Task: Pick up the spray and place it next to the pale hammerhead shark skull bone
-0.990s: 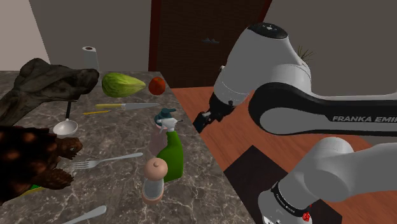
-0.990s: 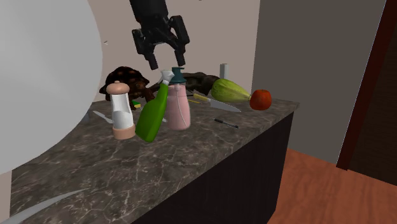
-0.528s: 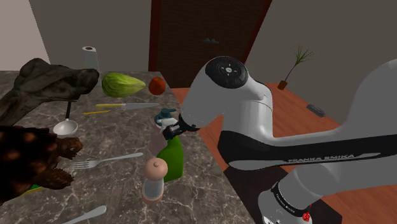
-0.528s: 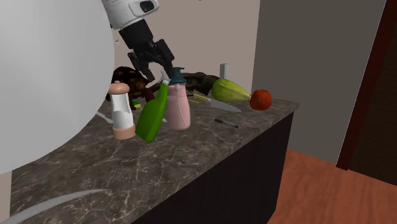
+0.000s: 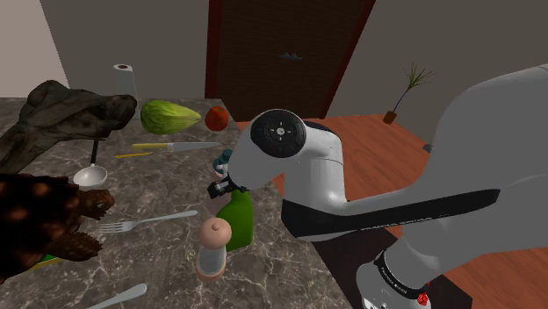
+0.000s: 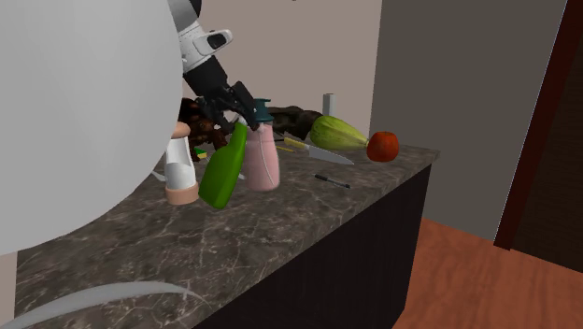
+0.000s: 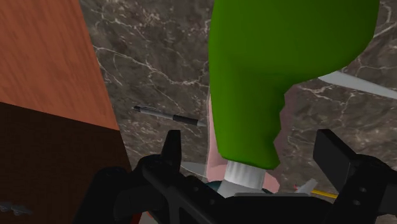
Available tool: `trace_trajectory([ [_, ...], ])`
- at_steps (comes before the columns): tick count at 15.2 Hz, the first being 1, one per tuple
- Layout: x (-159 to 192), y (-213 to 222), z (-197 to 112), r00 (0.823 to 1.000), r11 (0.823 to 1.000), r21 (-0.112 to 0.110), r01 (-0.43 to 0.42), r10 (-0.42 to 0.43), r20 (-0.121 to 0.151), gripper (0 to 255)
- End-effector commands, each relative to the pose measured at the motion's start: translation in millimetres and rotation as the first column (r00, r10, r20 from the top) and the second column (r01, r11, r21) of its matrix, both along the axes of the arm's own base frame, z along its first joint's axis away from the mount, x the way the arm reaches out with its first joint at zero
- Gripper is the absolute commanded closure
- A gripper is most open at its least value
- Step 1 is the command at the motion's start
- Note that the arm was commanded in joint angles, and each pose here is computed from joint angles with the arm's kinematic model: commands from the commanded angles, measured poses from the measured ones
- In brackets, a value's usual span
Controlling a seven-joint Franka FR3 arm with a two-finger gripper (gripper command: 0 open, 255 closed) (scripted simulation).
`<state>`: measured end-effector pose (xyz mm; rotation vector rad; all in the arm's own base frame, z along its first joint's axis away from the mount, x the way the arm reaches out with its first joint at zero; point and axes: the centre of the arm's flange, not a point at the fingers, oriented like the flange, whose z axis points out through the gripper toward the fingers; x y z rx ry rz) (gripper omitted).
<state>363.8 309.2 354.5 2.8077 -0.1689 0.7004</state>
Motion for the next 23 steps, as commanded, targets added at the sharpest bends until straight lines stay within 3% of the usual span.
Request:
trace_trajectory([
  [1, 4.1, -3.1, -8.2, 1.000, 1.000, 0.000, 0.000, 0.000, 0.001, 0],
  [9, 5.4, -3.9, -10.7, 1.000, 1.000, 0.000, 0.000, 0.000, 0.001, 0],
  [10, 5.4, -3.9, -10.7, 1.000, 1.000, 0.000, 0.000, 0.000, 0.001, 255],
  [19, 5.5, -3.9, -10.8, 1.000, 1.000, 0.000, 0.000, 0.000, 0.001, 255],
  [23, 5.5, -3.9, 10.4, 1.000, 1.000, 0.000, 0.000, 0.000, 0.001, 255],
])
